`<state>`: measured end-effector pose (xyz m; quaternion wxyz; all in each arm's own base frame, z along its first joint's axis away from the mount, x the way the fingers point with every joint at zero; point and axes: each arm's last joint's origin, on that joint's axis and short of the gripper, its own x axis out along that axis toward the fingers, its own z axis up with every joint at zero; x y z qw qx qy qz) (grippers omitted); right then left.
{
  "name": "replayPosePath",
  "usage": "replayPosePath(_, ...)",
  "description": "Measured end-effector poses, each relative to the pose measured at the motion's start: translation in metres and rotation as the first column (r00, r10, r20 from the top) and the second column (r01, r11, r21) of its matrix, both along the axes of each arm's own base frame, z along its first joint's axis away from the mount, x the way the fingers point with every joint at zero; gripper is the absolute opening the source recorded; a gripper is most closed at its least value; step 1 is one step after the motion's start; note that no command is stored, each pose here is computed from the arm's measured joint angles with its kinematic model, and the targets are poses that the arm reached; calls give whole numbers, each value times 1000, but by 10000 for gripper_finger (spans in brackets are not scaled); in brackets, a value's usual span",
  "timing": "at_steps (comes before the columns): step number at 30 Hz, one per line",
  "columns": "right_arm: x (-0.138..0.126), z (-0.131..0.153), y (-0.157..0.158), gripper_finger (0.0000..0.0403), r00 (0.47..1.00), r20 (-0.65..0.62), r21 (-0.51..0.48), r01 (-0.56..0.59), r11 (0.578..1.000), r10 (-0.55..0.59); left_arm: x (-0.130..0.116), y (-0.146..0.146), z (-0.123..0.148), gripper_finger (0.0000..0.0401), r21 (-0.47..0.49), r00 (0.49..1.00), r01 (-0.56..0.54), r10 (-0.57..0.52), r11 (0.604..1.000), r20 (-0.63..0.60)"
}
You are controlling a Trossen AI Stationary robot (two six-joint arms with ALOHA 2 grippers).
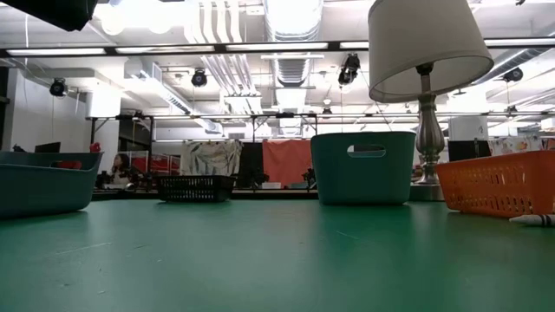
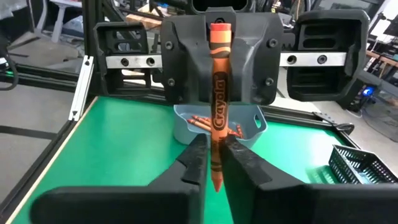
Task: Sort crayons
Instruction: Put the orange crayon into the blue bin
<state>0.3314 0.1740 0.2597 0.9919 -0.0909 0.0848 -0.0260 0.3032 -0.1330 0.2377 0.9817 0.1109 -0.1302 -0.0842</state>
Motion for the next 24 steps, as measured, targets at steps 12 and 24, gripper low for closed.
replayPosePath(12, -1, 17, -6, 140, 969, -122, -25, 213, 977, -214, -38, 13, 8, 3, 108, 732, -569, 562, 815, -385)
replayPosePath(24, 3, 15, -14, 136, 955, -153, -36, 250, 967, -253, -128, 49, 12, 2, 107, -4, -951, 331, 292, -944)
